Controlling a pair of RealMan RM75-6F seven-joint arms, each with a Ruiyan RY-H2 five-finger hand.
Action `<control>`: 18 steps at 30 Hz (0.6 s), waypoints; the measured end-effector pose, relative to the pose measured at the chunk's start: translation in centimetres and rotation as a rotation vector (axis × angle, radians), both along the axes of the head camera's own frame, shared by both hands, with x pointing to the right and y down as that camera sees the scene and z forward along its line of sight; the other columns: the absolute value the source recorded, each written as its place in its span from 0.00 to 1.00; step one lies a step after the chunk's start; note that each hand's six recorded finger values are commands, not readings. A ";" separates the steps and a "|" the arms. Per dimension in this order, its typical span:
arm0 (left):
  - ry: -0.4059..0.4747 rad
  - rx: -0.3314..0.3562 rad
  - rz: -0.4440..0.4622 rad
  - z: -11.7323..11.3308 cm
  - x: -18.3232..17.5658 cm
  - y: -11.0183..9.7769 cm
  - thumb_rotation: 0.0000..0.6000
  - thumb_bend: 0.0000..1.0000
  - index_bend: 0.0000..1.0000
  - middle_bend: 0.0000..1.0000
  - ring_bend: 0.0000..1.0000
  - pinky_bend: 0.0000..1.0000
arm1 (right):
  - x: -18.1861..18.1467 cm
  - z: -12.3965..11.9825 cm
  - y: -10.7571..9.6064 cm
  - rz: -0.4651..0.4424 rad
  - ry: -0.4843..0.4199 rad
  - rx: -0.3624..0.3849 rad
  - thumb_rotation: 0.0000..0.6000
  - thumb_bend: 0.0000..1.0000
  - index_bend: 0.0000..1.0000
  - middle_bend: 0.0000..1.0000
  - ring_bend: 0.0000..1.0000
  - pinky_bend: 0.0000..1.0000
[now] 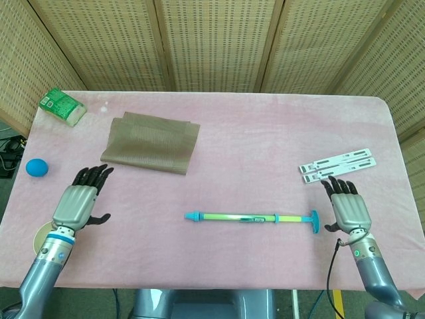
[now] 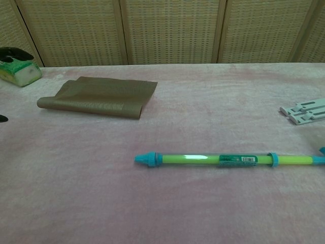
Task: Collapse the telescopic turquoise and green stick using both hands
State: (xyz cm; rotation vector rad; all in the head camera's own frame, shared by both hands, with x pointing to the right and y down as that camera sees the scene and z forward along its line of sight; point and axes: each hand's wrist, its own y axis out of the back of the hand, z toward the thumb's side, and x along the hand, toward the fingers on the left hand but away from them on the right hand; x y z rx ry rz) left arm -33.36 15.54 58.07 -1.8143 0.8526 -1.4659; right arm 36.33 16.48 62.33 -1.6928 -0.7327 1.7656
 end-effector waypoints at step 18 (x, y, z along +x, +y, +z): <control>-0.120 0.162 -0.177 -1.6 -12.6 10.3 1.00 0.19 0.00 0.00 0.00 0.00 | 4.6 -3.9 7.0 0.005 -0.140 0.228 1.00 0.17 0.07 0.00 0.00 0.00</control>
